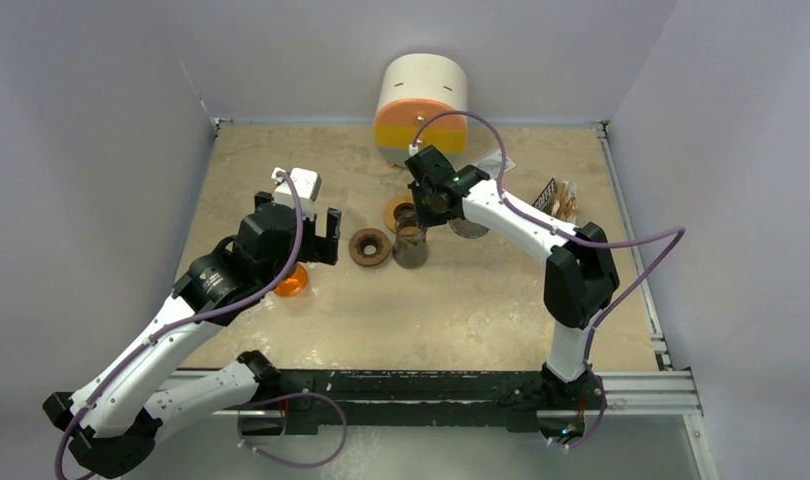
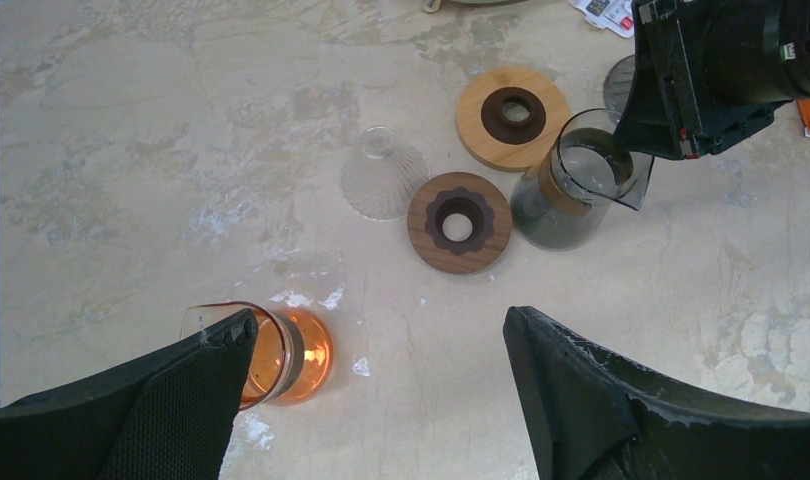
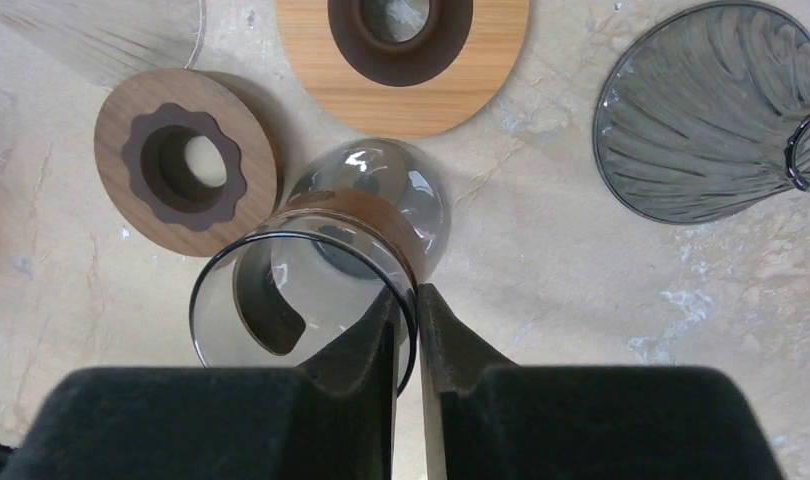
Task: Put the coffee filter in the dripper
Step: Pick up the coffee server from the center of the board, then place the coffee server at the center of the board.
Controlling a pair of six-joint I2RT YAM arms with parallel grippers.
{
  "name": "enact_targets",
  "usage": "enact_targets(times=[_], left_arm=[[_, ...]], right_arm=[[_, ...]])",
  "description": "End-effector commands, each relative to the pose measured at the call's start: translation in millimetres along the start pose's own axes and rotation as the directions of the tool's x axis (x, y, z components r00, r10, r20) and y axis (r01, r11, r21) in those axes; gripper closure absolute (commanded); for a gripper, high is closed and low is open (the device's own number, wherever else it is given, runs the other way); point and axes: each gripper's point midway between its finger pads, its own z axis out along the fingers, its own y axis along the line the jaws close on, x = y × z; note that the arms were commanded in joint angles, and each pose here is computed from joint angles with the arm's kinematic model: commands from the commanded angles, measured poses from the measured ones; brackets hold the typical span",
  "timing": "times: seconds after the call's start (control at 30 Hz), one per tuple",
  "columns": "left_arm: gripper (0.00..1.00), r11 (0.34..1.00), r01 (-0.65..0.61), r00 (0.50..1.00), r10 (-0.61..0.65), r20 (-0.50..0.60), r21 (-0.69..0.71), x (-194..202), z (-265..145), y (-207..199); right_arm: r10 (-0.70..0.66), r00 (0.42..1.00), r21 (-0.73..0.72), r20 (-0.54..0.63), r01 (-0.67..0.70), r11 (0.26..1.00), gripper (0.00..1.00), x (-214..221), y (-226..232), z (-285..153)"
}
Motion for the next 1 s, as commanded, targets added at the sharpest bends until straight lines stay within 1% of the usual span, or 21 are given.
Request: enact_targets(times=[0.0,0.07,0.1,0.33,0.57,0.7,0.87,0.97], left_arm=[[0.08,1.0,0.004,0.999,-0.004,0.039,-0.003,-8.3,-1.9,2.5],[0.08,1.0,0.004,0.999,-0.004,0.039,-0.003,-8.4,-1.9,2.3],[0.08,1.0,0.004,0.999,-0.003,0.039,-0.003,-8.4,-1.8,2.4],[0.08,1.0,0.003,0.999,-0.004,0.037,0.004,-8.0,-1.3,0.9],[0.08,1.0,0.002,0.999,-0.002,0.034,0.006,-7.7,0.0,-0.2],[0.08,1.0,-0.001,1.0,0.001,0.029,0.0,-6.3,1.6,0.2],[0.08,1.0,-0.004,1.0,0.004,0.025,-0.002,-5.7,3.6,-0.4],[0.08,1.0,-0.006,1.0,0.007,0.022,-0.003,-5.2,4.4,-0.6]], right_arm=[[-0.025,0.999,0.023,0.033,0.024,0.999,0.9,-11.4,0.1,-14.4],[-0.029,0.999,0.022,0.04,0.028,0.999,0.98,-12.2,1.3,-17.7],[-0.031,0.999,0.025,0.042,0.03,0.999,1.0,-12.7,1.1,-19.3],[-0.06,0.997,0.057,0.054,0.057,0.997,1.0,-8.9,-3.0,-36.9],[-0.084,0.994,0.071,0.065,0.079,0.994,1.0,7.4,-9.0,-63.5],[-0.115,0.992,0.031,0.048,0.114,0.993,1.0,26.4,-7.2,-75.3],[-0.201,0.979,0.009,0.041,0.201,0.98,1.0,55.0,0.7,-89.0],[-0.23,0.973,-0.01,0.017,0.231,0.973,1.0,76.8,4.3,-93.2]])
